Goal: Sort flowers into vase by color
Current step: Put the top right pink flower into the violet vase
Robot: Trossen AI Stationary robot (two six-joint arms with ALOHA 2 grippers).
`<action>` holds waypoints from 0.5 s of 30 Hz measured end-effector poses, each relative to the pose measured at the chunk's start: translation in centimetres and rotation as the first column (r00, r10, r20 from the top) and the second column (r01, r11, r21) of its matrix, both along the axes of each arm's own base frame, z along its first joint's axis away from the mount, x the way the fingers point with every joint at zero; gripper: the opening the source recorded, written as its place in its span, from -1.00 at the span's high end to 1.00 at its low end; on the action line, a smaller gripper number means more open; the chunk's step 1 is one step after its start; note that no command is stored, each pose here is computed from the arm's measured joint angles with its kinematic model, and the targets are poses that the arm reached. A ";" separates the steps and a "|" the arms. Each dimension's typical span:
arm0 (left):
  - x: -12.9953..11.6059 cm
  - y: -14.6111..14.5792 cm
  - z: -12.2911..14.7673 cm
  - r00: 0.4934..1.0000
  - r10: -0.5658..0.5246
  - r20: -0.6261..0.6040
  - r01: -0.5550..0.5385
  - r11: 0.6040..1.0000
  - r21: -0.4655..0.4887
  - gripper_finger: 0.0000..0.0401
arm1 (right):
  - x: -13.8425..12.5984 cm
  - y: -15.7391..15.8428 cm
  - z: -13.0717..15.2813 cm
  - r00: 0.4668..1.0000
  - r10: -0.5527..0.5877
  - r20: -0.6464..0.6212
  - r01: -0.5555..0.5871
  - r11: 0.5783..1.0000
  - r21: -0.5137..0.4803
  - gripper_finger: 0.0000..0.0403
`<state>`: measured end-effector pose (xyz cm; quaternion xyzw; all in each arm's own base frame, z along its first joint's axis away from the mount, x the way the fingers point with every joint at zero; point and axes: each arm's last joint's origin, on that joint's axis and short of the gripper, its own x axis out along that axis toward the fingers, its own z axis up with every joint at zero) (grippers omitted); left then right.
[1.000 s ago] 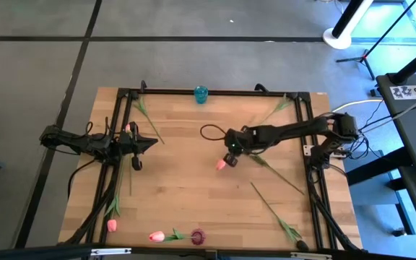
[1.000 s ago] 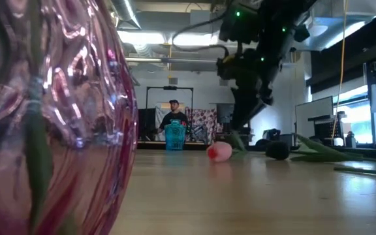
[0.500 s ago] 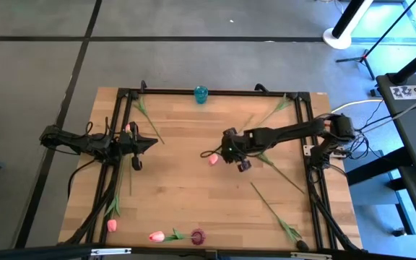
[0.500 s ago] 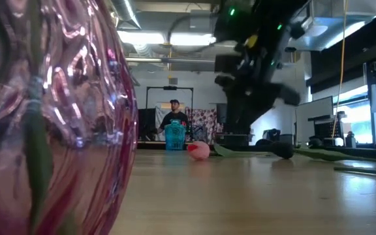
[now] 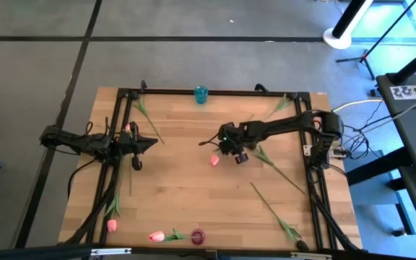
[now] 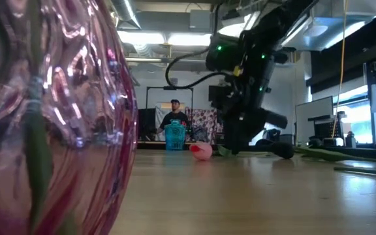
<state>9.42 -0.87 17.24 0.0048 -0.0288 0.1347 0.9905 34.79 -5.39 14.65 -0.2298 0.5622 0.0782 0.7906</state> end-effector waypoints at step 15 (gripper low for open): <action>0.0 0.0 0.0 1.000 0.001 0.000 -0.001 1.000 0.000 0.98 | 0.3 -1.7 -1.0 0.999 -0.027 0.025 0.026 0.999 0.048 0.44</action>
